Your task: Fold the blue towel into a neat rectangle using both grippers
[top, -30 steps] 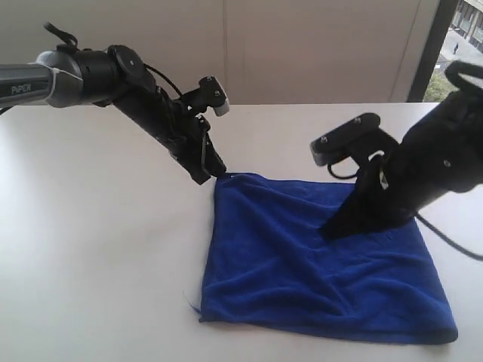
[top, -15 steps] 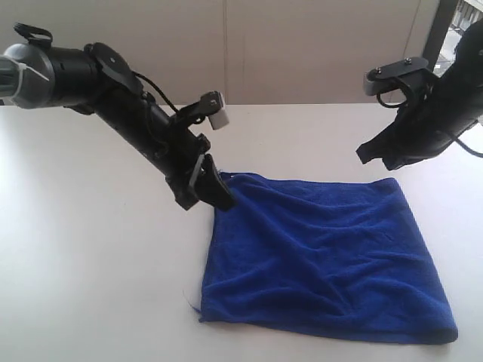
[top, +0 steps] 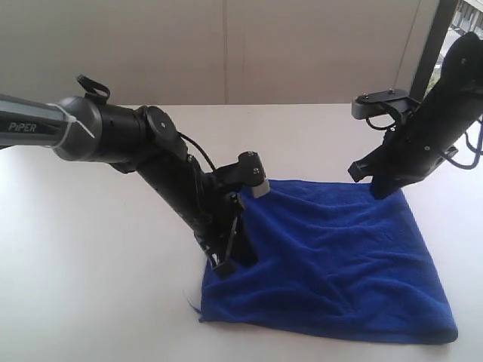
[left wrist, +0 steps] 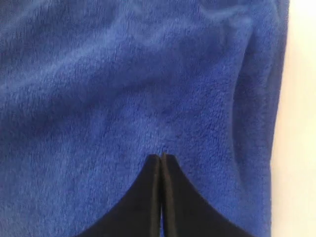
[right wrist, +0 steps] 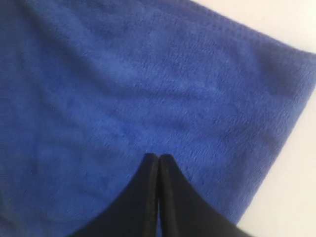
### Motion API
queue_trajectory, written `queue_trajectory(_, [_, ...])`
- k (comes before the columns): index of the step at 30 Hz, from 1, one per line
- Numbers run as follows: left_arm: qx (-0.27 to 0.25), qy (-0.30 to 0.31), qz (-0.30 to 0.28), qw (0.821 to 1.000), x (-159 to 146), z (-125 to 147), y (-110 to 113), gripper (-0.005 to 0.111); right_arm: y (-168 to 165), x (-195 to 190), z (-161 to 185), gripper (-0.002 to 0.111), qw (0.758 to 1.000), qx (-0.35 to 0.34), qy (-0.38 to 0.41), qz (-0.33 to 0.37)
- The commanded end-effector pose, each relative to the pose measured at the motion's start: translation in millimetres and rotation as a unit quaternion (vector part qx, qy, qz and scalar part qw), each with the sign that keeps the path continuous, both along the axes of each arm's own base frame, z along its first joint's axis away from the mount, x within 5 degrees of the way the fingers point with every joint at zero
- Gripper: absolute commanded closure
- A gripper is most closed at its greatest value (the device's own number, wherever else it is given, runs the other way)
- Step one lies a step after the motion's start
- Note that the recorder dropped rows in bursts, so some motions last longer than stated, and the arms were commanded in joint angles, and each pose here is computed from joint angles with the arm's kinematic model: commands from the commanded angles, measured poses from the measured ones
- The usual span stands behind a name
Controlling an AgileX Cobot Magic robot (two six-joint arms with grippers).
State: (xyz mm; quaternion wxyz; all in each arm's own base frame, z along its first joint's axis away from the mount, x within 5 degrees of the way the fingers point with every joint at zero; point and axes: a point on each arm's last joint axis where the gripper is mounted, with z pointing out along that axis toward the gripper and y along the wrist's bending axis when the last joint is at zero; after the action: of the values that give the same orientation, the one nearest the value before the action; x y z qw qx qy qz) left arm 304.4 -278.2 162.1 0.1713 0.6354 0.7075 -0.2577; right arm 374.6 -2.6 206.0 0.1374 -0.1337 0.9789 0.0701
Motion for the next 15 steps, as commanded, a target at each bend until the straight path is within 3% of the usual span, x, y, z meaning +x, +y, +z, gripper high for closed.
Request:
queue_trajectory(1, [0.018, 0.028, 0.014, 0.999, -7.5, -9.0, 2.9, 0.107, 15.5, -26.8, 19.3, 0.108, 1.0, 0.008, 0.002, 0.009])
queue_trajectory(9, [0.022, 0.01, 0.051, 0.998, -4.0, -16.4, 5.9, 0.107, 24.4, -94.6, -4.6, 0.108, 0.999, -0.021, 0.029, -0.021])
queue_trajectory(15, [0.033, 0.009, 0.05, 0.998, -3.1, -20.9, 7.1, 0.107, 24.2, -116.1, -36.3, 0.108, 0.998, -0.012, 0.031, -0.044])
